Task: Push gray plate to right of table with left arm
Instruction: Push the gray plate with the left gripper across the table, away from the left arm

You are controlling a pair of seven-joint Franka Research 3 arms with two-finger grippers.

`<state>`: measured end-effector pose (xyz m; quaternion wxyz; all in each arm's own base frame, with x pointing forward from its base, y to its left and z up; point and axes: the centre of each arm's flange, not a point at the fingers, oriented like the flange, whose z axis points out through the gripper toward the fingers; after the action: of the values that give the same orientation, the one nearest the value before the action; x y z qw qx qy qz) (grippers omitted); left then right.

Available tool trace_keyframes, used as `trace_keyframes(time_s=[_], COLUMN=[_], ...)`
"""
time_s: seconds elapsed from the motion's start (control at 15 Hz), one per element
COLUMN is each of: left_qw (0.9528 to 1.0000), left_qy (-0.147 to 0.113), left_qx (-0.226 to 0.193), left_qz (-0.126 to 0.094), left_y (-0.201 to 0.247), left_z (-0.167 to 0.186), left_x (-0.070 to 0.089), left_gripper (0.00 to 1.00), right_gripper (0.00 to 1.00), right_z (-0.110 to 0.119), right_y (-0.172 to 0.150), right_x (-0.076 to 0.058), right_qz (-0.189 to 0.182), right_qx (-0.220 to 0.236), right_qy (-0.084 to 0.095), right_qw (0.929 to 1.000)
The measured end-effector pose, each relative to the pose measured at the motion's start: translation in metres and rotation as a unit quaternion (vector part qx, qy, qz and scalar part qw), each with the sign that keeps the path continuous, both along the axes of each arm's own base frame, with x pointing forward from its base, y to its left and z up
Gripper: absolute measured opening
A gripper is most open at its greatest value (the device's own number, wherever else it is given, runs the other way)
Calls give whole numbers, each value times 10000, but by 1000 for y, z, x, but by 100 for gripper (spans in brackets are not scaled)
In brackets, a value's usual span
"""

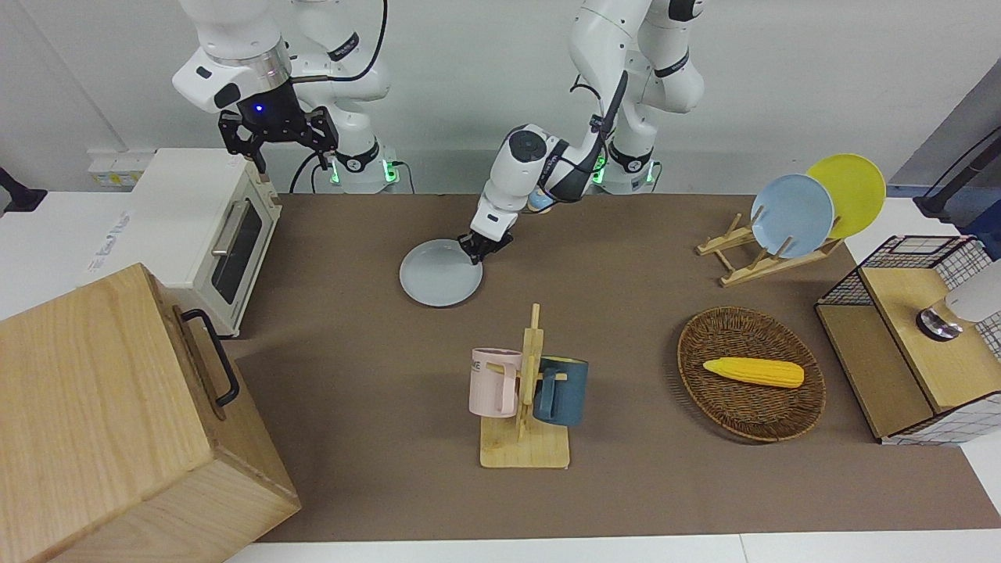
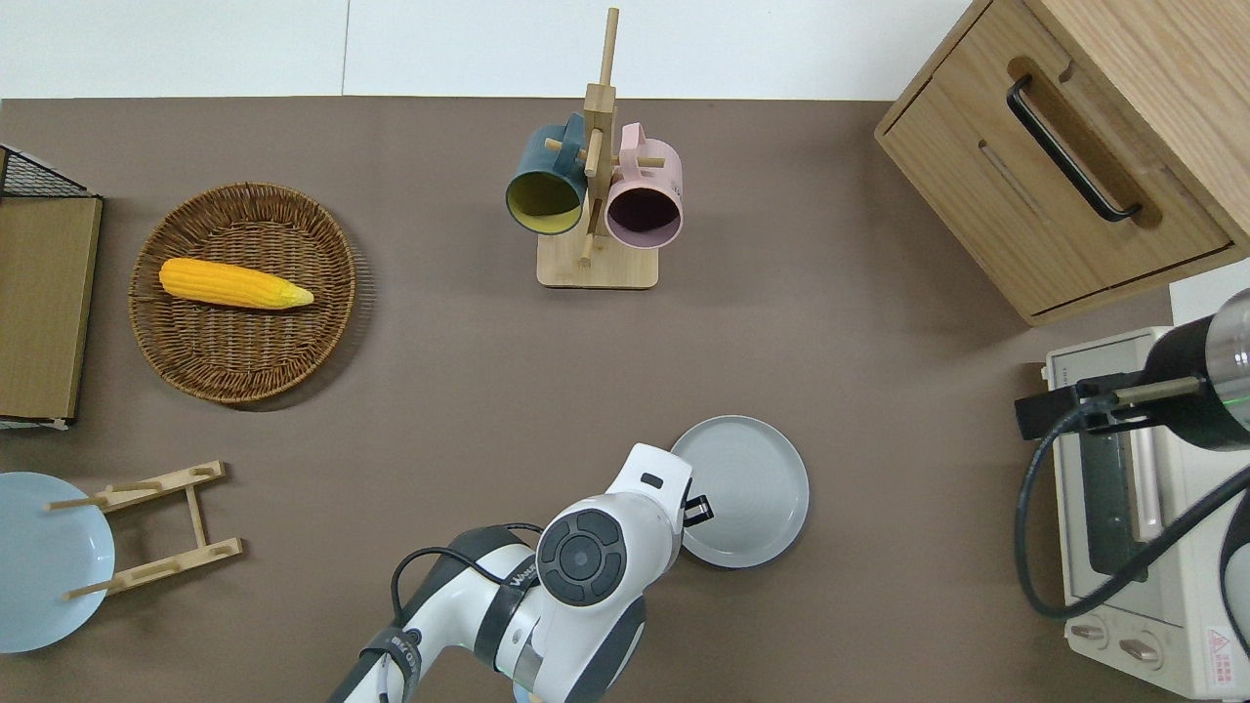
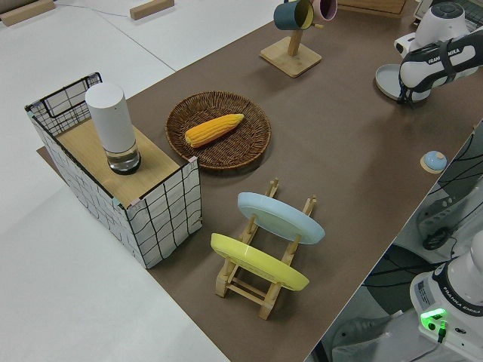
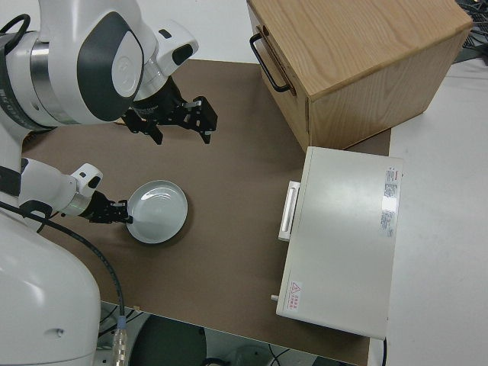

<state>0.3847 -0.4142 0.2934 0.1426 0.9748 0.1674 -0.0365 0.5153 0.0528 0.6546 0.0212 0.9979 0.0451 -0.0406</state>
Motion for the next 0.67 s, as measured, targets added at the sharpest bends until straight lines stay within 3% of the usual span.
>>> trace_keyframes(time_s=[0.13, 0.47, 0.67], left_qw=[10000, 9997, 9982], left_qy=[-3, -148, -23], left_qx=[21, 137, 319], left_qz=[-30, -158, -499], left_y=[-1, 5, 27], left_z=[-3, 1, 10], left_x=[1, 11, 24], left_gripper=[16, 63, 95], right_gripper=[100, 100, 100], right_z=[0, 0, 0], right_y=[0, 0, 0], right_x=[0, 0, 0], right_qz=[0, 0, 0], right_qx=[0, 0, 0], right_qy=[0, 0, 0], right_qw=[10000, 10000, 10000])
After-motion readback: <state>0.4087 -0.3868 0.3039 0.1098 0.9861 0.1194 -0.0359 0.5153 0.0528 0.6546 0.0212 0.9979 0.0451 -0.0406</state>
